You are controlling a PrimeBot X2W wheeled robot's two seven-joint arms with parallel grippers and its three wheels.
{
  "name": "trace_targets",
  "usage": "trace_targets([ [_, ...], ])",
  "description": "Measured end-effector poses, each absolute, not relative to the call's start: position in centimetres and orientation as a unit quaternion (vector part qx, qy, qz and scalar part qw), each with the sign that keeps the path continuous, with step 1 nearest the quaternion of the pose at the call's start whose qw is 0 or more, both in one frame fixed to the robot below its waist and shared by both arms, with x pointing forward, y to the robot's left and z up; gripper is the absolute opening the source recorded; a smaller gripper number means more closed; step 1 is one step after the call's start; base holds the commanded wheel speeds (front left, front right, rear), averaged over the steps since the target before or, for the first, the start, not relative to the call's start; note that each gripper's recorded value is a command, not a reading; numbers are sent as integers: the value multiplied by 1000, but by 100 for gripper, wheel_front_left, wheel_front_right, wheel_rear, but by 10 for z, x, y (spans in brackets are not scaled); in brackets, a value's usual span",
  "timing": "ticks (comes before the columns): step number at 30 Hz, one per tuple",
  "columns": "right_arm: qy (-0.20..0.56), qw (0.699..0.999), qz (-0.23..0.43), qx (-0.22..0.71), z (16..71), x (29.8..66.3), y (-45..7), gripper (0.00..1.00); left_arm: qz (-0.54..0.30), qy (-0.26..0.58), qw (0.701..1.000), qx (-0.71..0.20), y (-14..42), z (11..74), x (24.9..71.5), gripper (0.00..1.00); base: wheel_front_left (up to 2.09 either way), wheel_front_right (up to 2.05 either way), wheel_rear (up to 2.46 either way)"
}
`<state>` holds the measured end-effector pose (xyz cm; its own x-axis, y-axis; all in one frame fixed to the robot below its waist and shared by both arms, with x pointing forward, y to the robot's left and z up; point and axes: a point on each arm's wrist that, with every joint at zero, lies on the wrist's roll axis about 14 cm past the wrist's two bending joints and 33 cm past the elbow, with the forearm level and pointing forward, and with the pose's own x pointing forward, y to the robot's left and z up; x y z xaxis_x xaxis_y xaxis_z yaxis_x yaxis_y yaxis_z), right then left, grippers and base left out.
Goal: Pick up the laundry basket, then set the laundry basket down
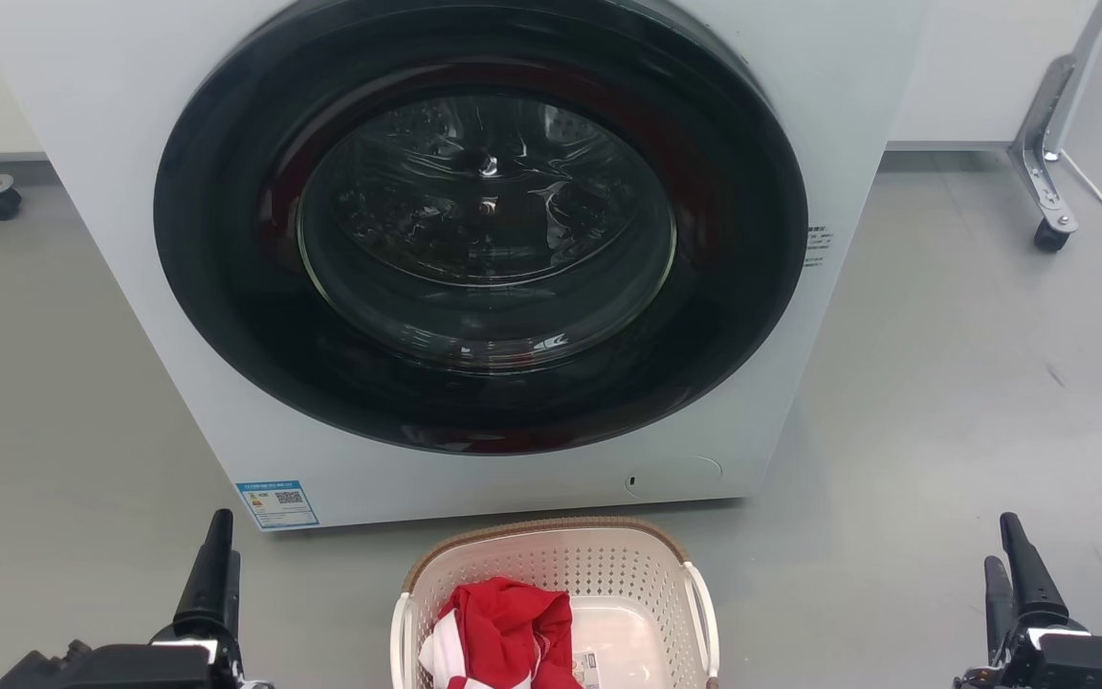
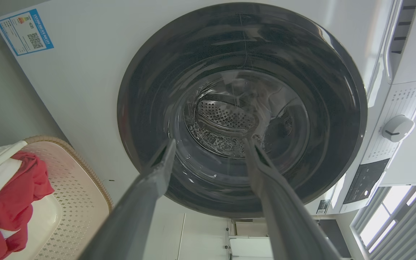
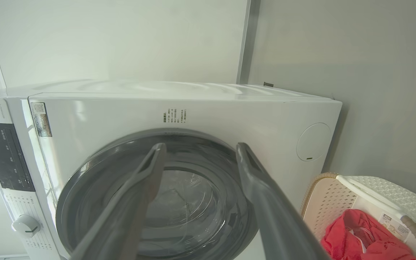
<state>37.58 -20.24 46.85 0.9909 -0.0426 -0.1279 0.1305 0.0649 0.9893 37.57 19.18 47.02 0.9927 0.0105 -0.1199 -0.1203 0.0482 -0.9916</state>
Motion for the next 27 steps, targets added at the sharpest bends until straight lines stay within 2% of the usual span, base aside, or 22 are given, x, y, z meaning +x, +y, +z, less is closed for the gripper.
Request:
trace_targets([
  [4,31,752,-54,656,472,379,-202,100,41,37,739,-672,191,474,377,100,0,0,0],
  [14,46,820,-42,569,477,384,-197,100,18,38,817,-575,190,486,384,100,0,0,0],
  [18,46,841,-35,538,481,387,-195,100,13,40,834,-550,187,488,384,100,0,0,0],
  [27,60,899,-22,433,483,389,-188,100,-8,47,901,-431,180,496,388,100,0,0,0],
])
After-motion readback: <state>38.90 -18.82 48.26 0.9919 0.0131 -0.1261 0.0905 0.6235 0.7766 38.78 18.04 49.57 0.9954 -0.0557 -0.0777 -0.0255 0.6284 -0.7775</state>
